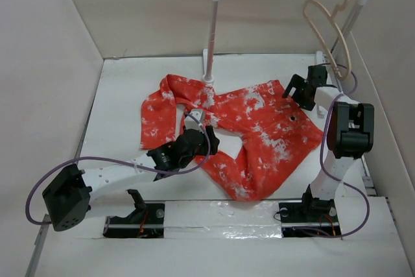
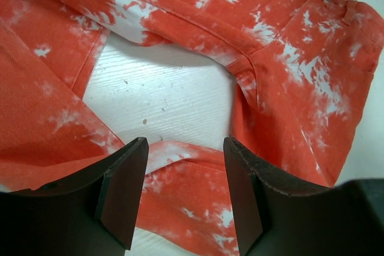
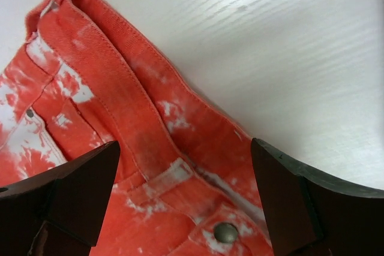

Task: Place the trousers on the hanger
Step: Flatten out the trousers at the center of the board.

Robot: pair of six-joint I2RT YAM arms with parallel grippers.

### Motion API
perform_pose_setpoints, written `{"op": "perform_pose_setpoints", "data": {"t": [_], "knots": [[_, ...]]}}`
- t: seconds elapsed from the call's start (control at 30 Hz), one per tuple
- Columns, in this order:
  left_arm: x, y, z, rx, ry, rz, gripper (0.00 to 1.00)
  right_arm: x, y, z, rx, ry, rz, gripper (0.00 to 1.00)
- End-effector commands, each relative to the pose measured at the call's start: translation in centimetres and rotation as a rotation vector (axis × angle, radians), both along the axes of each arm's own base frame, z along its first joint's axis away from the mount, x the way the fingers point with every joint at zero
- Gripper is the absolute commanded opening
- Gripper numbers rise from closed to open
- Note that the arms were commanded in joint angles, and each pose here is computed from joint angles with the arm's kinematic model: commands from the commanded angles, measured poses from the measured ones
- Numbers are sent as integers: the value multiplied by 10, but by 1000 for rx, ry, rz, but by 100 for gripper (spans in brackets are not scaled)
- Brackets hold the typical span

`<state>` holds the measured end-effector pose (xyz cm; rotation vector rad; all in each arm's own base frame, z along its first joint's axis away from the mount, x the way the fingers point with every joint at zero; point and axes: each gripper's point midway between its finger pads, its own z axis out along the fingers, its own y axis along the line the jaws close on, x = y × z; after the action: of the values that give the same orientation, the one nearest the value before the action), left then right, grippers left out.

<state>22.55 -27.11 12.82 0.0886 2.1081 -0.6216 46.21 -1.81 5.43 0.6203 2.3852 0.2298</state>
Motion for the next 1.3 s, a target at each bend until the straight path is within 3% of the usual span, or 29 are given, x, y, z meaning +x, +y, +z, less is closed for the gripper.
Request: {"op": "perform_pose_setpoints", "data": {"t": [0.0,0.17,0.2,0.27,0.3,0.33,0.43,0.57,0.77,0.9,0.97,1.0,1.03,1.1,1.17,1.27], "knots": [[-1,-4,27,-87,-80,-30,50,-8,18,-13,58,103,113,95],[1,8,35,-78,-129,-8,50,-25,36,-22,15,181,167,83],[1,10,37,-79,-137,-5,50,-33,38,-22,4,187,168,67],[0,12,37,-82,-145,-7,50,-39,38,-21,-15,177,151,50],[-1,14,36,-82,-147,-6,50,-41,38,-12,-13,148,135,27],[-1,14,36,-83,-149,-7,50,-50,37,-18,-12,145,123,16],[-1,16,33,-90,-146,-4,50,-52,37,4,-6,43,79,0],[-2,18,31,-96,-136,4,50,-73,22,28,-18,-58,-16,0],[4,26,23,-77,-116,45,52,-104,-61,81,-124,-157,-340,0],[10,38,19,-67,-105,103,52,-128,-104,91,-176,-180,-520,0],[16,53,14,-48,-89,166,53,-131,-109,87,-162,-179,-540,9],[18,59,13,-43,-86,189,53,-130,-108,86,-157,-185,-536,38],[20,69,7,-19,-76,228,53,-127,-106,85,-148,-193,-520,57],[25,88,-2,-10,-55,301,53,-120,-90,84,-125,-199,-451,81],[29,107,-13,-12,-26,376,53,-116,-76,88,-123,-228,-411,85],[26,133,-36,-14,19,459,52,-116,-36,101,-112,-313,-311,83]]}}
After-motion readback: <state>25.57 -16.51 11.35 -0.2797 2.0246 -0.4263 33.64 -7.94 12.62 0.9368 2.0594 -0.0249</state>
